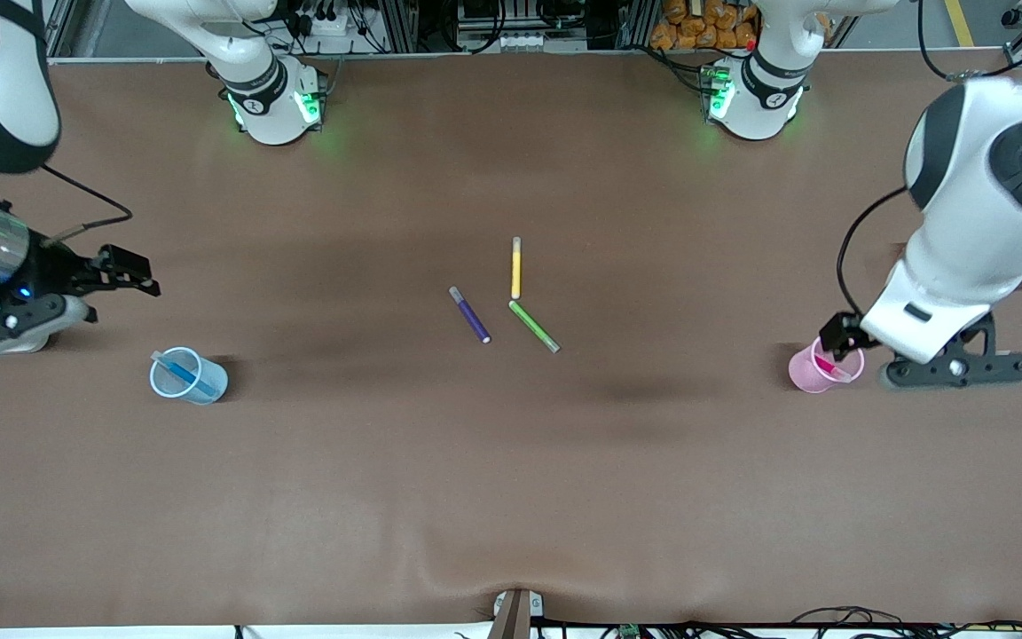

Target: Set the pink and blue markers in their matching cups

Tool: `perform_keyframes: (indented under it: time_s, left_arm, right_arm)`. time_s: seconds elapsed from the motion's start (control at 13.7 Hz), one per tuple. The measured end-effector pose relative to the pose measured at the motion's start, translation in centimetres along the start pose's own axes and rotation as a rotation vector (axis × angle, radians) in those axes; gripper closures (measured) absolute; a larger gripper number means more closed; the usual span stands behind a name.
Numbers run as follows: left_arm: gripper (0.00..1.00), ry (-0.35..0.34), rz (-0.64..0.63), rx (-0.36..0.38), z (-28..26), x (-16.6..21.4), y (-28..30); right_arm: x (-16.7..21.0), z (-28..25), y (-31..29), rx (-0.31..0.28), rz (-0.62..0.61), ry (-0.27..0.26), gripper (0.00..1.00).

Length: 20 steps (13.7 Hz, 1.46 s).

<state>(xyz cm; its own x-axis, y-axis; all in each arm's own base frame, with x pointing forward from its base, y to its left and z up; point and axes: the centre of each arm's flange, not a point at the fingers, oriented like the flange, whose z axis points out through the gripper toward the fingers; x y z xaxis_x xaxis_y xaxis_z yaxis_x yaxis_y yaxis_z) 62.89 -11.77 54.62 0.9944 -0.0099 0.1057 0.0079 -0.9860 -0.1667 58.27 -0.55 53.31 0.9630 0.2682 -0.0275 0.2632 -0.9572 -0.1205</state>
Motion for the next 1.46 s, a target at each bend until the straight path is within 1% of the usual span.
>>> perform_keyframes:
  time_s: [0.15, 0.37, 0.66, 0.73, 0.88, 1.02, 1.17, 1.46]
  left_arm:
    - [0.0, -0.042, -0.009, -0.05, -2.2, -1.5, -0.8]
    - [0.0, -0.117, 0.006, -0.12, -4.4, -3.5, -3.9]
    - [0.0, -0.216, 0.005, -0.13, -6.5, -6.5, -7.2]
    - [0.0, -0.226, 0.005, -0.13, -7.4, -7.4, -7.3]
    - [0.0, -0.219, 0.003, -0.131, -9.1, -9.2, -7.6]
    - [0.0, -0.198, 0.01, -0.132, -10.4, -10.6, -8.2]
    - [0.0, -0.157, 0.057, -0.139, -10.5, -10.5, -8.5]
    - [0.0, -0.13, 0.082, -0.143, -9.7, -9.8, -8.5]
  right_arm:
    - [-1.0, -1.9, -1.2, -0.024, 0.095, 0.001, 0.0]
    - [-2.5, -3.9, -2.1, -0.056, 0.218, -0.007, 0.0]
    - [-5.0, -6.5, -0.9, -0.057, 0.288, -0.014, 0.0]
    - [-5.6, -7.5, -0.2, -0.055, 0.304, -0.014, 0.0]
    - [-6.3, -9.2, 0.6, -0.055, 0.323, 0.001, 0.0]
    - [-6.4, -9.8, 0.6, -0.056, 0.324, 0.01, 0.0]
    - [-6.4, -10.1, 0.5, -0.058, 0.322, 0.015, 0.0]
    - [-6.3, -10.2, 0.2, -0.058, 0.317, 0.016, 0.0]
